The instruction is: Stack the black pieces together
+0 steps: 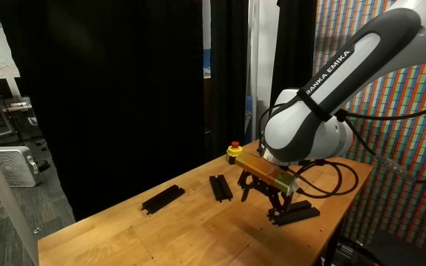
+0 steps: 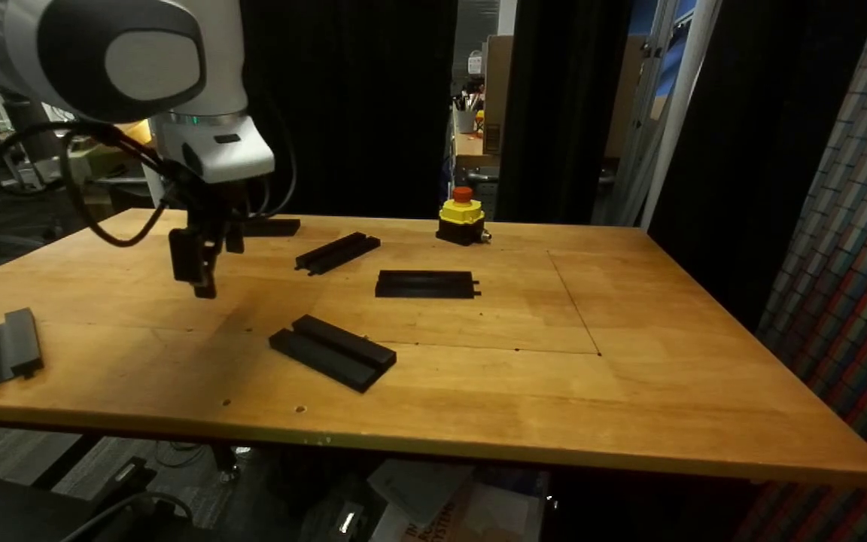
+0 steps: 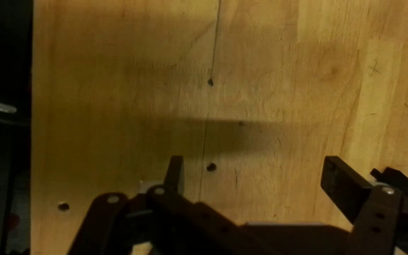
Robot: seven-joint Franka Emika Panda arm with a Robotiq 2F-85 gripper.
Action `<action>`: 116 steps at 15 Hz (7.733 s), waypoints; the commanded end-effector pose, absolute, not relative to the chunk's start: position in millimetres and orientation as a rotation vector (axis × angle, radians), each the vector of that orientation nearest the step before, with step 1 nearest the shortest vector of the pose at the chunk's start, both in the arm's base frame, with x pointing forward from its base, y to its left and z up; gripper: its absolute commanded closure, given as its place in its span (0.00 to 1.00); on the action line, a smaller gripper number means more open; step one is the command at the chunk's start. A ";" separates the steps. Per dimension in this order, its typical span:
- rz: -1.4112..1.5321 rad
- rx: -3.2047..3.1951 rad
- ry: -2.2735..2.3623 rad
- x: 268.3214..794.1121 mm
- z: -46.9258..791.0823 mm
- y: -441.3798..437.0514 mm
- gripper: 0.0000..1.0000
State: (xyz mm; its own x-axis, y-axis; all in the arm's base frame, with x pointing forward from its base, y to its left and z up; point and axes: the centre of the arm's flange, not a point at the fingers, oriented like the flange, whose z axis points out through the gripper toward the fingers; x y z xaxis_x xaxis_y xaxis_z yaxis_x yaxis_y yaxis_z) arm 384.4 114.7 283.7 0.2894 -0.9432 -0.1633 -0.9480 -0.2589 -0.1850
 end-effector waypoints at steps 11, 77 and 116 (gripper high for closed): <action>-0.023 -1.514 2.440 376.4 247.5 84.1 0.00; 0.203 -1.771 2.098 375.2 223.8 -27.6 0.00; -0.159 -2.472 1.316 510.6 297.8 -106.9 0.52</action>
State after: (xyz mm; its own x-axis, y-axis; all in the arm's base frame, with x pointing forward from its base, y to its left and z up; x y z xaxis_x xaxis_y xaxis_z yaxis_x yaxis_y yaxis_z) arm 483.5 -107.3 308.9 0.5011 -0.8650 -0.0257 -0.8319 -0.4733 -0.2897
